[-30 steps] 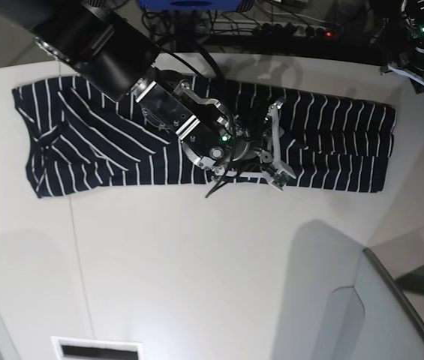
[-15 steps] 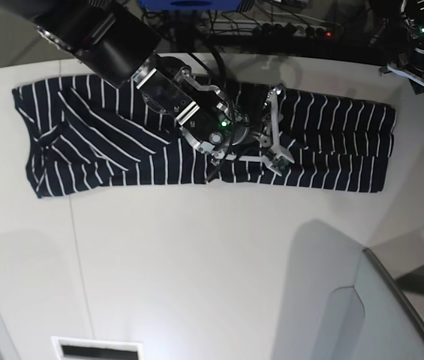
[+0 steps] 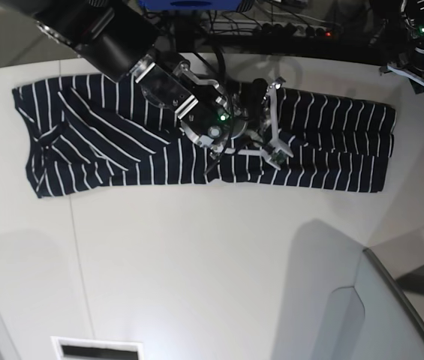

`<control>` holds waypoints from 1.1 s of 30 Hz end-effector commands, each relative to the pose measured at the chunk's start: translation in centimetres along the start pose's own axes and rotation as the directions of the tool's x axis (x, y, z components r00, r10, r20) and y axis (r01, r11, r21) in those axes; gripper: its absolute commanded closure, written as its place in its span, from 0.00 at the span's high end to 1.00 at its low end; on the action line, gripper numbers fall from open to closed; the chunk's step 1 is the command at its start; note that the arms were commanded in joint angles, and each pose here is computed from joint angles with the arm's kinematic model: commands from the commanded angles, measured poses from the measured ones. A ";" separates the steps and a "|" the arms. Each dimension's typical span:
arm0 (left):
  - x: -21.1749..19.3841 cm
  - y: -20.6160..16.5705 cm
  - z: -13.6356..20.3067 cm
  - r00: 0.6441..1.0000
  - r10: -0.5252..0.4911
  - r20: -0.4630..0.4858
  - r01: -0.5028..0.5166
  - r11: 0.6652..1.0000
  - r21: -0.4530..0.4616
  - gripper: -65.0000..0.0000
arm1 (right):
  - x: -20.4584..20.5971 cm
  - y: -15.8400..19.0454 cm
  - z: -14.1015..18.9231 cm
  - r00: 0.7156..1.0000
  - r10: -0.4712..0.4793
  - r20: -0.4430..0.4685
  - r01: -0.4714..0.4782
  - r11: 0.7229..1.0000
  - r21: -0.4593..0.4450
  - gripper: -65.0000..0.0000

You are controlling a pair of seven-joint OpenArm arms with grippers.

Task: Layout the t-shirt on the table in an organized manner, then fold the t-shirt properly
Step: 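Press and smooth the shirt middle with the right gripper, then grasp both shirt ends and pull them apart to flatten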

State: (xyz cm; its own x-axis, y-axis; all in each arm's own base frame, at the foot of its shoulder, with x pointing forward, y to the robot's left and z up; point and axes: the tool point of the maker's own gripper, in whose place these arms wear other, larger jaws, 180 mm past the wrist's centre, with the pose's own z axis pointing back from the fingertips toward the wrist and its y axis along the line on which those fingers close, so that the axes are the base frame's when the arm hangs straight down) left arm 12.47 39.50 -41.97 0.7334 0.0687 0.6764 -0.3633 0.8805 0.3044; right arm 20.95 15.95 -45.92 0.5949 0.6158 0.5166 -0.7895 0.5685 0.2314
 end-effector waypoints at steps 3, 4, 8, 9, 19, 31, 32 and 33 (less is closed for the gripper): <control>1.0 0.9 0.1 0.999 -0.019 0.031 0.018 1.000 0.021 0.00 | 2.0 1.2 0.8 0.999 0.014 0.046 -0.015 1.000 0.024 0.00; 1.0 0.9 0.1 0.999 -0.019 0.031 0.018 1.000 0.021 0.00 | 1.9 1.2 0.8 0.999 0.014 0.042 -0.015 1.000 0.024 0.00; 1.0 0.8 0.1 0.999 -0.020 0.031 0.019 1.000 0.018 0.00 | 1.1 0.6 0.8 1.000 0.012 0.026 -0.013 1.000 0.016 0.00; 1.0 0.8 0.1 0.999 -0.020 0.030 0.020 1.000 0.017 0.00 | 0.8 0.6 0.8 1.000 0.010 0.020 -0.010 1.000 0.015 0.01; 1.9 0.4 -0.1 0.999 -0.012 0.053 0.012 1.000 0.011 0.00 | 0.3 0.6 0.8 1.000 -0.004 0.015 0.003 1.000 0.018 0.35; 5.2 -2.4 0.8 0.990 -0.030 0.139 0.037 0.998 -0.050 0.00 | 3.1 -2.3 7.1 0.977 -0.025 0.213 0.037 0.998 -0.054 0.40; 5.7 -3.1 1.0 0.988 -0.026 0.154 0.037 0.997 -0.070 0.00 | 3.0 -3.7 7.9 0.971 -0.056 0.233 0.076 0.994 -0.078 0.40; 6.2 -3.9 1.2 0.986 -0.008 0.167 0.024 0.995 -0.098 0.00 | 2.8 -5.3 8.8 0.963 -0.092 0.254 0.122 0.987 -0.104 0.40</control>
State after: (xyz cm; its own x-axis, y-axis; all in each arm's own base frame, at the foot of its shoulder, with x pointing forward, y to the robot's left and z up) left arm 17.23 35.36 -39.46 0.6558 0.0142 0.7548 -0.2874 0.9292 0.2322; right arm 24.52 9.64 -39.60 0.6302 0.4187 0.6539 -0.6867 0.6936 0.2177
